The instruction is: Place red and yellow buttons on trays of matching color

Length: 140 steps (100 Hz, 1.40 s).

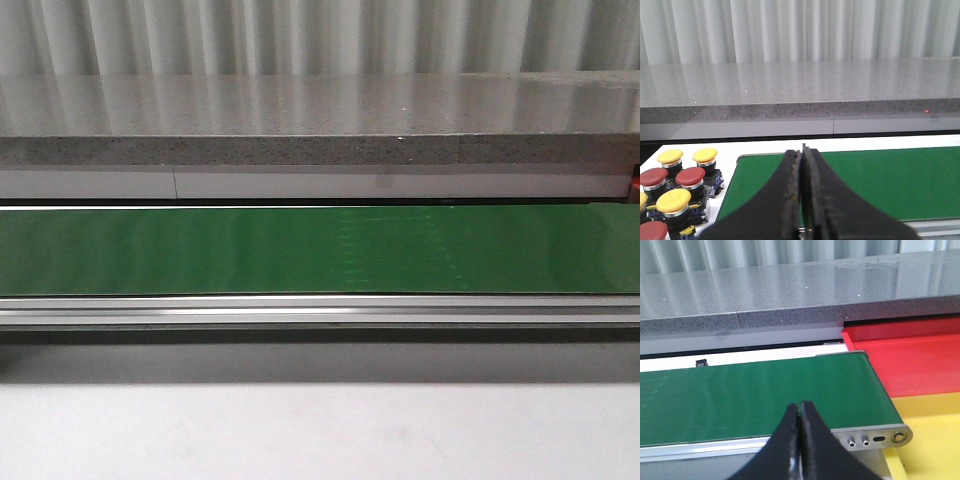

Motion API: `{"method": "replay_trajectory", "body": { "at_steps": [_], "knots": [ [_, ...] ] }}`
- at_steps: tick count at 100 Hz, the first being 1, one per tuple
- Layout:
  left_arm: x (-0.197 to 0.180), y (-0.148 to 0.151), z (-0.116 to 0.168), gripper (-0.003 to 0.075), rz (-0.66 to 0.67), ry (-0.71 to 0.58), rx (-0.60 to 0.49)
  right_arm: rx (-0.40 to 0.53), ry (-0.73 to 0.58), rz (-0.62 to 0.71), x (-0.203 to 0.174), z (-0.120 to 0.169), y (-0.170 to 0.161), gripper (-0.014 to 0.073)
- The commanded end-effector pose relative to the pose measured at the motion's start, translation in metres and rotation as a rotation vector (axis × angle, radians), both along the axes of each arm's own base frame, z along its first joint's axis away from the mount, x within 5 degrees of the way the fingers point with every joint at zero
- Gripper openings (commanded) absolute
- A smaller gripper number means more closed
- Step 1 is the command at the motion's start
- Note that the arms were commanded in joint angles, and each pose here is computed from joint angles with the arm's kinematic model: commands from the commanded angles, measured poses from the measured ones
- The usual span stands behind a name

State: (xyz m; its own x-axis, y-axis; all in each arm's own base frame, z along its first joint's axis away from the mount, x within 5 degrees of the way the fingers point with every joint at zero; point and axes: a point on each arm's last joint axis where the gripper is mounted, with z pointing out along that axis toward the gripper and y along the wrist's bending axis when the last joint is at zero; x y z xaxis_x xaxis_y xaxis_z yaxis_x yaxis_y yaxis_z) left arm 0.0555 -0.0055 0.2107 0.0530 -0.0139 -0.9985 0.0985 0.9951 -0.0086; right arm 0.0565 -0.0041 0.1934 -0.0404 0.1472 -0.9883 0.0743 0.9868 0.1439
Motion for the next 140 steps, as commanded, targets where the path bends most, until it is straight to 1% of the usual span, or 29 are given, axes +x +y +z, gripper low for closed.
{"method": "replay_trajectory", "body": {
  "at_steps": [1, 67, 83, 98, 111, 116, 121, 126, 140],
  "knots": [
    [-0.001, 0.0, -0.007, -0.002, 0.002, -0.06, -0.013, -0.017, -0.089, -0.001, -0.001, 0.007, 0.0, -0.0068],
    [-0.001, 0.0, -0.007, -0.002, 0.002, -0.058, -0.012, -0.017, -0.089, -0.001, -0.001, 0.007, 0.0, -0.0068],
    [-0.002, 0.0, 0.001, -0.002, 0.003, -0.055, -0.01, -0.017, -0.089, -0.001, -0.001, 0.007, 0.0, -0.0068],
    [-0.004, 0.0, 0.013, -0.002, 0.0, 0.036, -0.001, -0.017, -0.089, -0.001, -0.001, 0.007, 0.0, -0.0068],
    [-0.001, 0.0, 0.034, -0.002, -0.001, 0.071, 0.003, -0.017, -0.089, -0.001, -0.001, 0.007, 0.0, -0.0068],
    [0.0, 0.0, 0.04, -0.002, -0.002, 0.127, 0.008, -0.017, -0.089, -0.001, -0.001, 0.007, 0.0, -0.0068],
    [0.002, -0.001, 0.044, -0.002, -0.003, 0.225, 0.018, -0.017, -0.089, -0.001, -0.001, 0.007, 0.0, -0.0068],
    [0.005, -0.001, 0.05, -0.002, -0.004, 0.287, 0.026, -0.017, -0.089, -0.001, -0.001, 0.007, 0.0, -0.0068],
    [0.019, -0.002, 0.065, -0.002, -0.005, 0.375, 0.034, -0.017, -0.089, -0.001, -0.001, 0.007, 0.0, -0.0068]
  ]
}}
